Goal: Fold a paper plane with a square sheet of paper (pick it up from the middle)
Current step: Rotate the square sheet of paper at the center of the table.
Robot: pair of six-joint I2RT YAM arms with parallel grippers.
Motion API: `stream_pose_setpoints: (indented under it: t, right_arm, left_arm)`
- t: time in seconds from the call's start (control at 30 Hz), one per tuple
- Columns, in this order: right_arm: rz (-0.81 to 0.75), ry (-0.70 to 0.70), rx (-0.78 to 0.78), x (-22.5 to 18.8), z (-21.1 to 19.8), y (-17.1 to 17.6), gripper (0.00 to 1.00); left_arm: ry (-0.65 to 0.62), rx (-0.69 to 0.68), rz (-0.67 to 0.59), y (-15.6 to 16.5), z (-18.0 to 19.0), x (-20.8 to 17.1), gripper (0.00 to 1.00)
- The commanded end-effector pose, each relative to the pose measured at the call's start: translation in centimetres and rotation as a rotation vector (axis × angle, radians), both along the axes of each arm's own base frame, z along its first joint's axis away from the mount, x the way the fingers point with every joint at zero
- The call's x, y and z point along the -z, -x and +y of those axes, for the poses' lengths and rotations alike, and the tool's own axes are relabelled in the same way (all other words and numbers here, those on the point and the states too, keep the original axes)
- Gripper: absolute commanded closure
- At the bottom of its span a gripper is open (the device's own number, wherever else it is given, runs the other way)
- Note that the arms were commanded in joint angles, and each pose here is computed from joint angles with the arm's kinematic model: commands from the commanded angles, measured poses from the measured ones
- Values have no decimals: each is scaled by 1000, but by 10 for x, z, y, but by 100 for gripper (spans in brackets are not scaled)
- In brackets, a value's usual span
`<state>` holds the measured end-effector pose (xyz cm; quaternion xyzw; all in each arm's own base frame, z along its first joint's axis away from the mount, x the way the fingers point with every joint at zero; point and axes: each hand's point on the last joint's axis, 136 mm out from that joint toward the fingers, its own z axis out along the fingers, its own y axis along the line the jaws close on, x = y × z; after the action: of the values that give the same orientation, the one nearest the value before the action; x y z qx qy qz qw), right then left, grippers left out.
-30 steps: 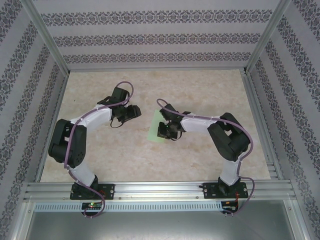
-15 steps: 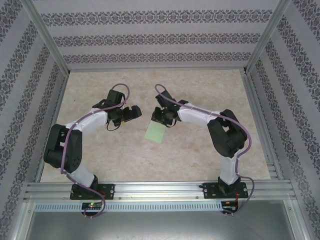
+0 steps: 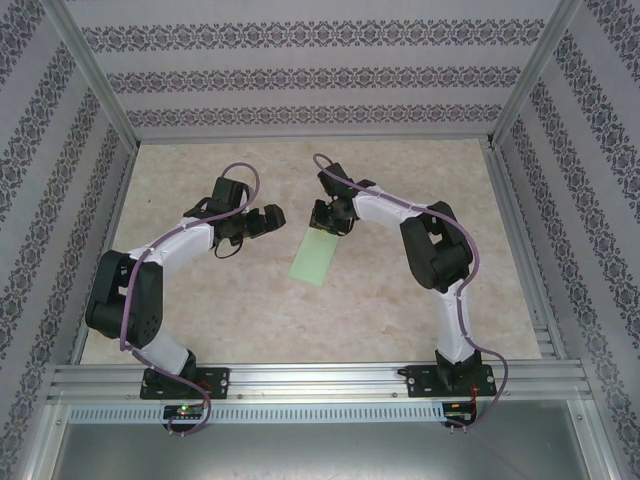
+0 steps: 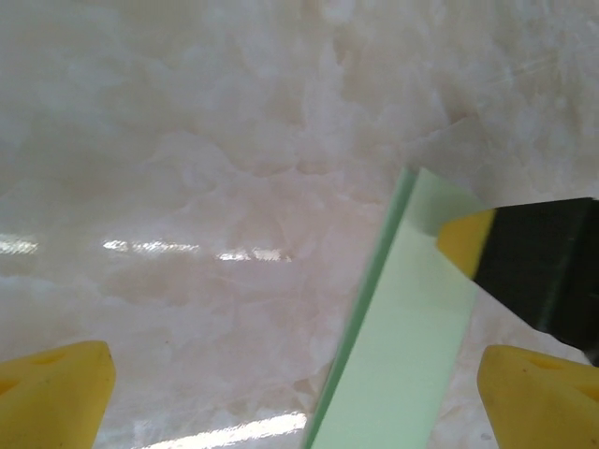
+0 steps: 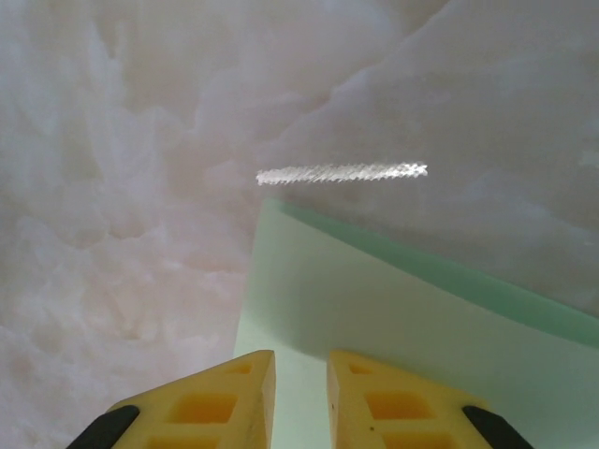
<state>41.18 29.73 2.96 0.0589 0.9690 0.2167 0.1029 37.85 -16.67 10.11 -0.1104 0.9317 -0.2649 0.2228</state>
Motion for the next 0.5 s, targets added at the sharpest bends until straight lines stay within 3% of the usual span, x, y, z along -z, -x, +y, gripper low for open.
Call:
stream_pose_setpoints:
  t: [0.0,0.2,0.47]
  right_arm:
    - [20,36,-3,6,-8,-4,79]
    - [19,118,55,16,-39,-4,77]
    - [-13,216,286,7,-101,8,76]
  left_arm:
    - [58,24,-46,-7,-10,-15,0]
    - [72,59,-24,0,-30,-16,0]
    - [136,187,6,26,-84,-15,1]
